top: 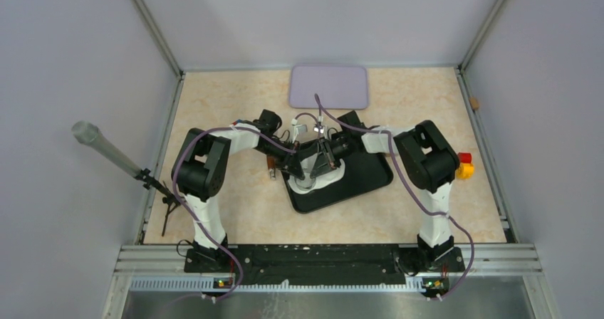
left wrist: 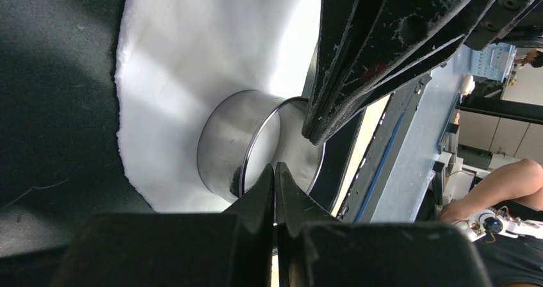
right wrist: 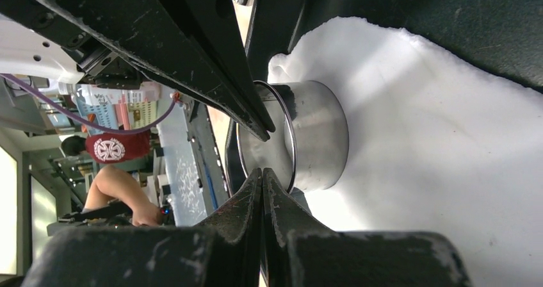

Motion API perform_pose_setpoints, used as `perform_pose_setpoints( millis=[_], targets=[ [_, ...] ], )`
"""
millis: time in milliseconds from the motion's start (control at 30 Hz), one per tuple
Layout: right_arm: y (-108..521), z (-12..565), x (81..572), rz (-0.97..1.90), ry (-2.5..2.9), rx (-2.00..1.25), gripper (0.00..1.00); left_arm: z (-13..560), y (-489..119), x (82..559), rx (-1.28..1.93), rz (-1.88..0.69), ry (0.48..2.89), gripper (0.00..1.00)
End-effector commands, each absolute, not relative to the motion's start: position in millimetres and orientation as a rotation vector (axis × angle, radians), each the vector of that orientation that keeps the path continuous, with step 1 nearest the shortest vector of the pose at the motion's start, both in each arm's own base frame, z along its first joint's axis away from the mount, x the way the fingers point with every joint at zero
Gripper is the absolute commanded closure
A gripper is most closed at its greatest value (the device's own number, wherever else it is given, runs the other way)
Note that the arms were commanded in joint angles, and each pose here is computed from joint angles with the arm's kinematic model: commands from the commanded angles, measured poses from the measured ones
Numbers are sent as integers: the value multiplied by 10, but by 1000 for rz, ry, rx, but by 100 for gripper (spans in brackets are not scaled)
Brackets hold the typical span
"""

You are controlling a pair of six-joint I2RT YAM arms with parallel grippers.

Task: Roll out the dumpling wrappers from the dough
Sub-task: Press the dumpling wrapper on the work surface.

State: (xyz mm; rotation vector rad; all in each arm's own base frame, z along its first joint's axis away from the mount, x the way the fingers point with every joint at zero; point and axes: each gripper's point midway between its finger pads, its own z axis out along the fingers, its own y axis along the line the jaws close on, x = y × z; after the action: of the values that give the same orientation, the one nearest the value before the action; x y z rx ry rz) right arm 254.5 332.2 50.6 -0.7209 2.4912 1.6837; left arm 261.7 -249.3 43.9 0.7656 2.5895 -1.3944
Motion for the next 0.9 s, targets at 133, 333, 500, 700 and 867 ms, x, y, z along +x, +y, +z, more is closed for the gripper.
perform_pose_setpoints(
  millis=[133, 333, 500, 700, 867],
  targets=[
    [3106, -32, 2692, 1359, 2666, -692, 100, 228, -2409, 2746, 794, -1242, 2619, 100],
    [3167, -38, 2623, 1401, 2666, -721, 100, 214, -2405, 2750, 791, -1225, 2626, 100],
    [3217, -62, 2556, 1390, 2680, -759, 100, 155, -2376, 2796, 743, -1156, 2664, 100],
    [3224, -71, 2549, 1390, 2683, -770, 100, 101, -2361, 2811, 715, -1132, 2697, 100],
    [3309, 120, 2528, 1505, 2618, -804, 100, 145, -2382, 2802, 735, -1156, 2665, 100]
  ],
)
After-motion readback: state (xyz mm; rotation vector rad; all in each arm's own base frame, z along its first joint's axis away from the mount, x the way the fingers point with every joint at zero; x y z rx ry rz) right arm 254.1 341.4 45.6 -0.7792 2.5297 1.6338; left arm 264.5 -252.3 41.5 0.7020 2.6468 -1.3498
